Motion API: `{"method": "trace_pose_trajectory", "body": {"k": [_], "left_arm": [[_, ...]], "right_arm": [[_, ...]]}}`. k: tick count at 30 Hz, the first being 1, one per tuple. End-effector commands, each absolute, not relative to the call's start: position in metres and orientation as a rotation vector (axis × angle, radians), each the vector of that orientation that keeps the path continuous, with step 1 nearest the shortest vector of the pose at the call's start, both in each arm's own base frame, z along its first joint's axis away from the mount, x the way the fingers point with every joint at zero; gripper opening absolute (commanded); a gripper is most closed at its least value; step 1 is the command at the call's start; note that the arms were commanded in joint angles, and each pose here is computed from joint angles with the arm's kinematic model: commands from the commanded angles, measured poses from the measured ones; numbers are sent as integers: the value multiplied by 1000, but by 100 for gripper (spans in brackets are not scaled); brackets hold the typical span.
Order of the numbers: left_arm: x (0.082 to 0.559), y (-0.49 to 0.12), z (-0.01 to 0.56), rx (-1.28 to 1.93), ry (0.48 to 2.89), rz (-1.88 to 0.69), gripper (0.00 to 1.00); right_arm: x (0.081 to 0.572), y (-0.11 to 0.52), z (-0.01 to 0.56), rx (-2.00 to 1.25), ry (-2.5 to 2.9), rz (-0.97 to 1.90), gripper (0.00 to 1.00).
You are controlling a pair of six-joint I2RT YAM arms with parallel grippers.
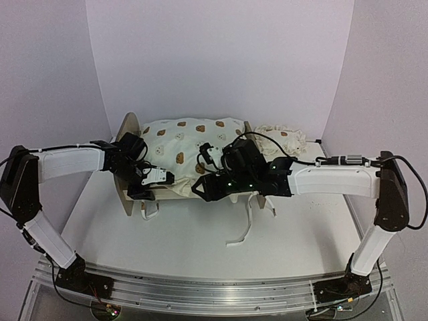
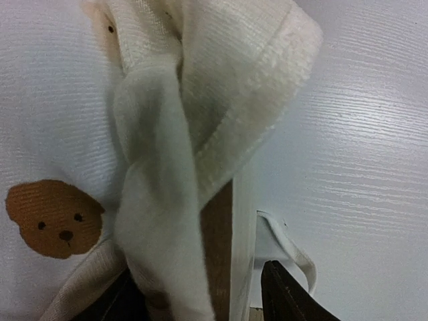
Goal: Set up the pet bed
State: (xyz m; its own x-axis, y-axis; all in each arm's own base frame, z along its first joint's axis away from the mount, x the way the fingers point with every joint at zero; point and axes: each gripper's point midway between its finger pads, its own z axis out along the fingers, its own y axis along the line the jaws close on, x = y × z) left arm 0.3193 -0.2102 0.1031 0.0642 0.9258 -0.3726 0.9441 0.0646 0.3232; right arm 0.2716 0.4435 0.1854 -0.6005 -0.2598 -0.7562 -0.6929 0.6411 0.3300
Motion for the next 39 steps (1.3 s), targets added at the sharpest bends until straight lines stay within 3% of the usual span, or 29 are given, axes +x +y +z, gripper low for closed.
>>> {"method": "trace_pose_trajectory", "body": {"k": [1, 5, 6, 8, 10, 23, 39], "left_arm": [[306, -207, 86, 1922, 1892, -82, 54], [303, -207, 72, 1928, 1946, -114, 44], [303, -209, 70, 1924, 1965, -123, 37], [304, -213, 74, 1900, 2004, -147, 13], [304, -217, 83, 1873, 2036, -176, 1], [296, -282, 232, 1649, 2068, -505, 0], [287, -316, 310, 1535, 1990, -710, 0]], "right_arm": [[263, 446, 202, -740, 2124, 904, 53], [258, 449, 195, -744, 2120, 949, 53], [257, 451, 194, -750, 2117, 963, 53], [254, 453, 191, -764, 2119, 981, 52], [251, 454, 190, -778, 2119, 995, 52], [216, 487, 152, -988, 1955, 978, 51], [294, 574, 128, -632, 1675, 996, 50]]}}
